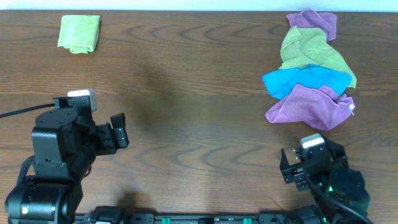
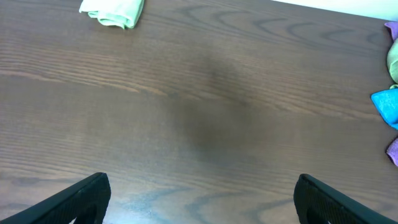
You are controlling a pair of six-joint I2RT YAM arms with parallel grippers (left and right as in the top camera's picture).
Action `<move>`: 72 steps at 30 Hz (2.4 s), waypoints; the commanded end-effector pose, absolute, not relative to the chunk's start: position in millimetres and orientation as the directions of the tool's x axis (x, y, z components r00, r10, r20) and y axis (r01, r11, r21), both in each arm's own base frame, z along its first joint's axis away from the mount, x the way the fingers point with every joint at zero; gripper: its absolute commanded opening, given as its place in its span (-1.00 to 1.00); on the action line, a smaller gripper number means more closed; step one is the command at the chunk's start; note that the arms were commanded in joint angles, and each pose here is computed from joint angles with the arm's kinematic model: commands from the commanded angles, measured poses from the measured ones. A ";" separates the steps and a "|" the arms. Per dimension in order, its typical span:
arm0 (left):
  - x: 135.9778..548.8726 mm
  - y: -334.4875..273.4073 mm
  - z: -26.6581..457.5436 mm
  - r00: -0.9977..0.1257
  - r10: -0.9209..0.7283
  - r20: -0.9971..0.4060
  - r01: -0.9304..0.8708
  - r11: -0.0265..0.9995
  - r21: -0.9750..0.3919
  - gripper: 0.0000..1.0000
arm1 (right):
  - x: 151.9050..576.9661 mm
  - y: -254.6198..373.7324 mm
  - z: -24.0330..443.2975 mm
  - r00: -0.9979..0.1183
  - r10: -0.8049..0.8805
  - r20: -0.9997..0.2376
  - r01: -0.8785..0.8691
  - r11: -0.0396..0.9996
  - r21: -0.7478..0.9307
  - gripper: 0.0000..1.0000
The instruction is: Fold the cloth
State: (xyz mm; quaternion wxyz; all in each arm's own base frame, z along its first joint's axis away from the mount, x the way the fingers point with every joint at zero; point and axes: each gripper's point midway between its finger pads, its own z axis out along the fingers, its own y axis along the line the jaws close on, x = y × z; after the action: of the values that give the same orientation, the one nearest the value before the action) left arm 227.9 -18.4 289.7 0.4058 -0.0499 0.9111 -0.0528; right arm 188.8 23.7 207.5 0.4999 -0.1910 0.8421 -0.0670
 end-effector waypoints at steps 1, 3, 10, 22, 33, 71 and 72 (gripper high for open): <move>227.2 -18.6 289.6 -0.667 -0.117 -0.736 -0.037 0.992 -0.123 0.91 | 189.1 19.9 196.7 -0.408 -0.426 -0.808 -0.250 0.903 -0.349 0.99; 227.2 -18.6 289.6 -0.667 -0.117 -0.736 -0.037 0.992 -0.123 0.91 | 191.6 20.4 189.5 -0.390 -0.420 -0.819 -0.242 0.905 -0.349 0.99; 227.2 -18.6 289.6 -0.667 -0.117 -0.736 -0.037 0.992 -0.123 0.91 | 197.5 18.2 159.0 -0.379 -0.388 -0.840 -0.207 0.920 -0.331 0.98; 227.2 -18.6 289.6 -0.667 -0.117 -0.736 -0.038 0.992 -0.124 0.91 | 200.9 13.7 103.8 -0.443 -0.302 -0.844 -0.162 0.953 -0.256 0.99; 227.2 -18.6 289.6 -0.667 -0.117 -0.736 -0.037 0.992 -0.123 0.91 | 199.8 12.8 87.8 -0.481 -0.273 -0.833 -0.152 0.962 -0.228 0.98; 163.5 23.5 302.5 -0.597 -0.003 -0.802 -0.123 0.989 0.088 0.91 | 199.8 12.6 87.7 -0.482 -0.272 -0.833 -0.151 0.962 -0.227 0.99; 162.1 24.0 303.9 -0.581 -0.007 -0.814 -0.127 0.988 0.083 0.91 | 199.8 12.6 87.7 -0.482 -0.272 -0.833 -0.151 0.962 -0.227 0.98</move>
State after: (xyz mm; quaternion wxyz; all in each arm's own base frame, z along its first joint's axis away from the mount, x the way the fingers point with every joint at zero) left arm 167.0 19.6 302.0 0.4428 -0.0405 0.8942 0.0528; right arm 199.7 14.9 89.8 0.4932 -0.1337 0.8573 -0.0624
